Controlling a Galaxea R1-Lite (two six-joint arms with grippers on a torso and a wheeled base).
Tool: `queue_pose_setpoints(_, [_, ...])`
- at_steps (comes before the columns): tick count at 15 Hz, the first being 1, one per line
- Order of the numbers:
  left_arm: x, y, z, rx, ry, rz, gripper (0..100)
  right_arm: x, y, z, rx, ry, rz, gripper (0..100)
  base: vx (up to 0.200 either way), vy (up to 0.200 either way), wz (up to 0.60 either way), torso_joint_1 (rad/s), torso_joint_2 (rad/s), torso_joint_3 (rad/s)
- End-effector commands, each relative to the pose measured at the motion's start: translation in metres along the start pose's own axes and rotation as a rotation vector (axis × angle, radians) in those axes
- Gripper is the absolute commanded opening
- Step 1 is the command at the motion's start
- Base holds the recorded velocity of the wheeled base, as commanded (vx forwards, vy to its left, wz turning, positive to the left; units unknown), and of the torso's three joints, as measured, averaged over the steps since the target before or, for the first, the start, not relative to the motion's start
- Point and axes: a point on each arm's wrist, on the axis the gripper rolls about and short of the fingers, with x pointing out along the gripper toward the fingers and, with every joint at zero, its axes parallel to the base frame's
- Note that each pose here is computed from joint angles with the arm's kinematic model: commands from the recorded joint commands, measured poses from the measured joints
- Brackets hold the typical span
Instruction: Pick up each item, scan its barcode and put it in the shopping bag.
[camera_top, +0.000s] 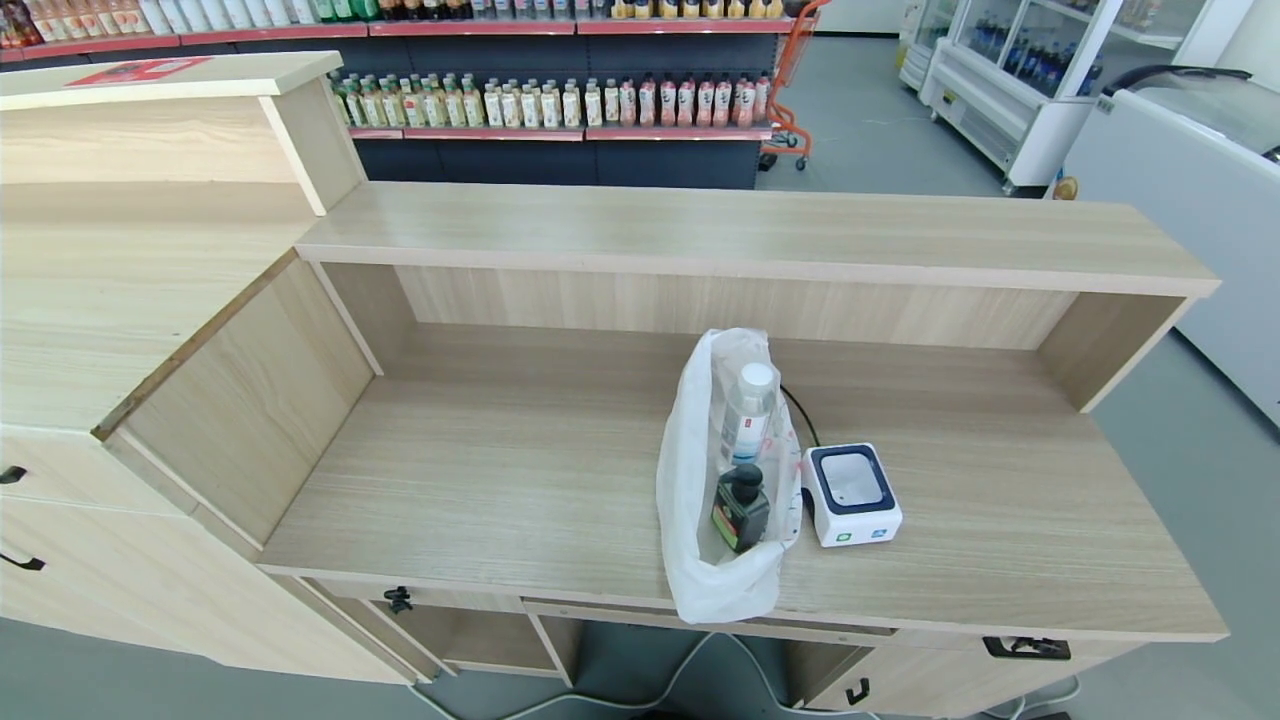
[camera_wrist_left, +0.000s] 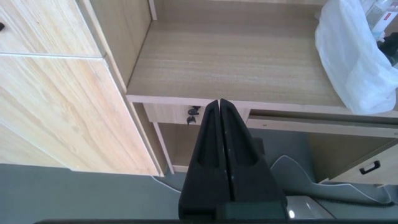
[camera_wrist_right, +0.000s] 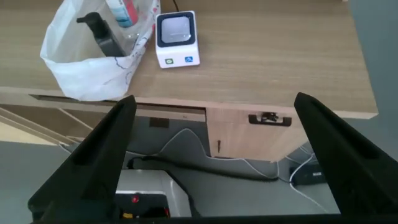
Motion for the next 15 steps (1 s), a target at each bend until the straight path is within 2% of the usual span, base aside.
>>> queue_pose_setpoints(1, [0.0000, 0.0000, -0.0001, 0.000, 0.000, 0.000, 0, -0.0173, 0.0007, -0.0131, 0.002, -0.136, 0.008, 100, 0.000, 0.000, 0.00, 0.000, 0.00, 0.000])
queue_pose_setpoints(8, [0.0000, 0.0000, -0.0001, 0.000, 0.000, 0.000, 0, -0.0188, -0.0007, -0.0135, 0.042, -0.154, -0.058, 100, 0.000, 0.000, 0.00, 0.000, 0.00, 0.000])
queue_pose_setpoints(12, [0.0001, 0.0000, 0.0001, 0.000, 0.000, 0.000, 0, -0.0187, -0.0007, -0.0140, 0.131, -0.152, -0.051, 100, 0.000, 0.000, 0.00, 0.000, 0.00, 0.000])
queue_pose_setpoints(13, [0.0000, 0.0000, -0.0001, 0.000, 0.000, 0.000, 0, -0.0187, -0.0008, -0.0138, 0.186, -0.155, -0.048, 100, 0.000, 0.000, 0.00, 0.000, 0.00, 0.000])
queue_pose_setpoints(15, [0.0000, 0.0000, -0.0001, 0.000, 0.000, 0.000, 0, -0.0187, -0.0008, -0.0138, 0.186, -0.155, -0.048, 100, 0.000, 0.000, 0.00, 0.000, 0.00, 0.000])
